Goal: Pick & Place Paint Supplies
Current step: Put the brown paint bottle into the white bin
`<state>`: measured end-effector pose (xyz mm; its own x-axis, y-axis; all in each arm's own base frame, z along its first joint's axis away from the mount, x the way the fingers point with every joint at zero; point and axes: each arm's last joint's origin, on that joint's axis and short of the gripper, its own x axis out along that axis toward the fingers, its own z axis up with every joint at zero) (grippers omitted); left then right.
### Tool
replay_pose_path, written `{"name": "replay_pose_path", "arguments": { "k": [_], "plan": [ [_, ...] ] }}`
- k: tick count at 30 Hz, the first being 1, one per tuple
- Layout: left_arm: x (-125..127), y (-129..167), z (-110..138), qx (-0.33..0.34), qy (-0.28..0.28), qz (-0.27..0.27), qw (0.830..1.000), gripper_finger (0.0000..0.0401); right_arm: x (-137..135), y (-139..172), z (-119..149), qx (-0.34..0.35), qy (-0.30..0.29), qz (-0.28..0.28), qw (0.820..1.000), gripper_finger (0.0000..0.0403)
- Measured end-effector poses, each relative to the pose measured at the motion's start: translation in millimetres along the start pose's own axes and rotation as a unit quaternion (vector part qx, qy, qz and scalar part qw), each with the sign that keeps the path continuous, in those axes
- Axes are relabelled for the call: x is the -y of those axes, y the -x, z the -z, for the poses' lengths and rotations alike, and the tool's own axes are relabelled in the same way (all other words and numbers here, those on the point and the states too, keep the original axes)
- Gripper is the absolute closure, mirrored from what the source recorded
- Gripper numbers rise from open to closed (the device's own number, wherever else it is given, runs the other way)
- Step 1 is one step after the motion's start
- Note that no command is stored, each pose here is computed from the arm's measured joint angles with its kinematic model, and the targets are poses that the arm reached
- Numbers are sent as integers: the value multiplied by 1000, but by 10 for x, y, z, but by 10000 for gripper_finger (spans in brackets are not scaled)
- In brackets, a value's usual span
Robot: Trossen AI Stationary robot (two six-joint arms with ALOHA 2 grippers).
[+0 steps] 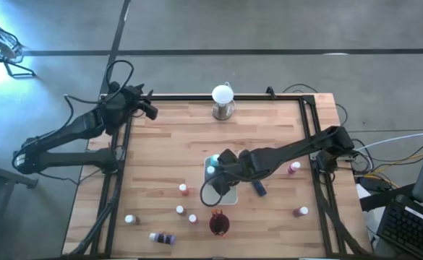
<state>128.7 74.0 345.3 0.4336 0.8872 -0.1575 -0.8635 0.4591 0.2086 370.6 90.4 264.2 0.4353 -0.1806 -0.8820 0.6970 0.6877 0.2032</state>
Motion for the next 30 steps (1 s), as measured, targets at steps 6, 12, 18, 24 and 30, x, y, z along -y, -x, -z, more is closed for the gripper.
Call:
{"name": "replay_pose_path", "arguments": {
  "k": [6,12,18,24,30],
  "plan": [
    [0,0,0,0,0,0,1000,211,-27,-122,24,-4,-6,10,1000,270],
    [0,0,0,0,0,0,1000,210,-35,-207,44,1,-25,25,999,271],
    [0,0,0,0,0,0,1000,211,-54,-309,69,-2,-24,33,999,271],
    [0,0,0,0,0,0,1000,211,-62,-378,87,-4,-22,40,999,271],
    [0,1,0,0,0,0,1000,211,-59,-383,83,6,-21,45,999,271]
  ]
}}
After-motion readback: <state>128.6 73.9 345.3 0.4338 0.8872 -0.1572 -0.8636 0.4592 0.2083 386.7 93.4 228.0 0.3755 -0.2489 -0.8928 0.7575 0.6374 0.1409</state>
